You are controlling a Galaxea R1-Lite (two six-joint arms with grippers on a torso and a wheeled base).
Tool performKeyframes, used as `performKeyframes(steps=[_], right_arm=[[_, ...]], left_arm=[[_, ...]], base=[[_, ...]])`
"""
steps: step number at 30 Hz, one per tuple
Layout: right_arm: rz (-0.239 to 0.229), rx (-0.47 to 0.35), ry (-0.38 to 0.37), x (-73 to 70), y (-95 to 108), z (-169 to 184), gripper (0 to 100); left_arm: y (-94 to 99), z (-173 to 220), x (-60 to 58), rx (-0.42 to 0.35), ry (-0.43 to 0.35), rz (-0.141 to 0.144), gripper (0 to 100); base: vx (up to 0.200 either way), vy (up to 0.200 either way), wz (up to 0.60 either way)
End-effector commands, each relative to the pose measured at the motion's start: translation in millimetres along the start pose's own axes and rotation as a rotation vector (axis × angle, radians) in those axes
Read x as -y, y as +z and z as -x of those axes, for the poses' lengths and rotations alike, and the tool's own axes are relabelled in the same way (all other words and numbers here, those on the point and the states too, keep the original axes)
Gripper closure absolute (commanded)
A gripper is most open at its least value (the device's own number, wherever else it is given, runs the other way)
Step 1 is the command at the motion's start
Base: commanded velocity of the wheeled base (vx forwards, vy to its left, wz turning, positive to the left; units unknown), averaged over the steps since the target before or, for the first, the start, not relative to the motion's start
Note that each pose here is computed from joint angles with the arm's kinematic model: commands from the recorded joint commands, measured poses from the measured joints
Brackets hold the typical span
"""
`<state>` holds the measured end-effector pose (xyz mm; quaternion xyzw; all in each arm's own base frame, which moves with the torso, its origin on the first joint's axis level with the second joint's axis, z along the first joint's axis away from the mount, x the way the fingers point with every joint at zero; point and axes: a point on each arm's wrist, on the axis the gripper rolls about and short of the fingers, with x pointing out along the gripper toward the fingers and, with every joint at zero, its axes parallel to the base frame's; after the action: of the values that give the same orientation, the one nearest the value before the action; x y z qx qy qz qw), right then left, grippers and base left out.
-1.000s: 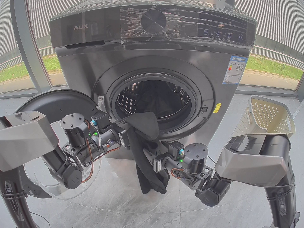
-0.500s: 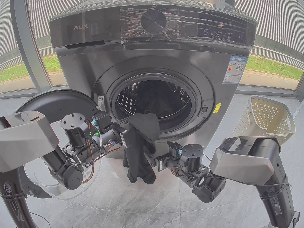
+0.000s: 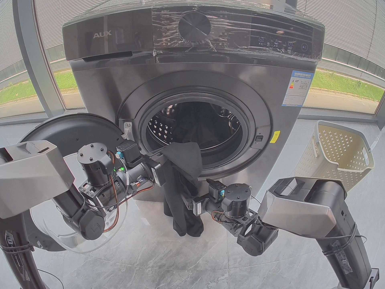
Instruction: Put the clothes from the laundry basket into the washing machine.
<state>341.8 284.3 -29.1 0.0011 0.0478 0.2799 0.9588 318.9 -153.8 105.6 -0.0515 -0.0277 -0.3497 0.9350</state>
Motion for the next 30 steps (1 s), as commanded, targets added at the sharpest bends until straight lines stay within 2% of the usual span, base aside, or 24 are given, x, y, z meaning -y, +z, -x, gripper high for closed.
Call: performKeyframes(steps=[1,7,13,14,16,20,22,25,30], right_arm=[[0.000,-0.002,-0.001,0.3,-7.5,-3.4,100],[-0.005,0.008,-0.004,1.4,2.9,3.1,100],[-0.015,0.031,-0.007,2.9,37.8,29.2,100],[-0.015,0.031,-0.007,2.9,37.8,29.2,100],[-0.020,0.051,-0.017,6.4,64.6,49.8,100],[-0.021,0.038,-0.031,13.5,79.8,73.8,100],[-0.019,0.026,-0.038,17.1,89.8,93.8,100],[-0.024,0.057,-0.055,24.8,110.0,114.1,100],[-0.036,0.137,-0.076,34.4,138.0,134.9,100]], left_arm=[[0.2,0.3,-0.8,0.001,0.003,0.000,100],[-2.8,1.0,-3.7,-0.009,0.010,0.002,100],[-4.4,2.7,-7.9,-0.015,0.023,0.002,100],[-4.4,2.7,-7.9,-0.015,0.023,0.002,100],[-3.3,4.4,-13.0,-0.013,0.038,0.000,100],[-1.8,5.9,-14.6,-0.009,0.043,-0.001,100],[-0.3,7.4,-14.0,-0.008,0.043,0.000,100],[13.0,12.8,-10.0,0.021,0.033,-0.006,100],[32.6,31.1,2.1,0.048,0.011,0.015,100]], base=[[0.000,0.000,0.00],[0.000,0.000,0.00],[0.000,0.000,0.00],[0.000,0.000,0.00],[0.000,0.000,0.00],[0.000,0.000,0.00],[0.000,0.000,0.00],[0.000,0.000,0.00],[0.000,0.000,0.00]])
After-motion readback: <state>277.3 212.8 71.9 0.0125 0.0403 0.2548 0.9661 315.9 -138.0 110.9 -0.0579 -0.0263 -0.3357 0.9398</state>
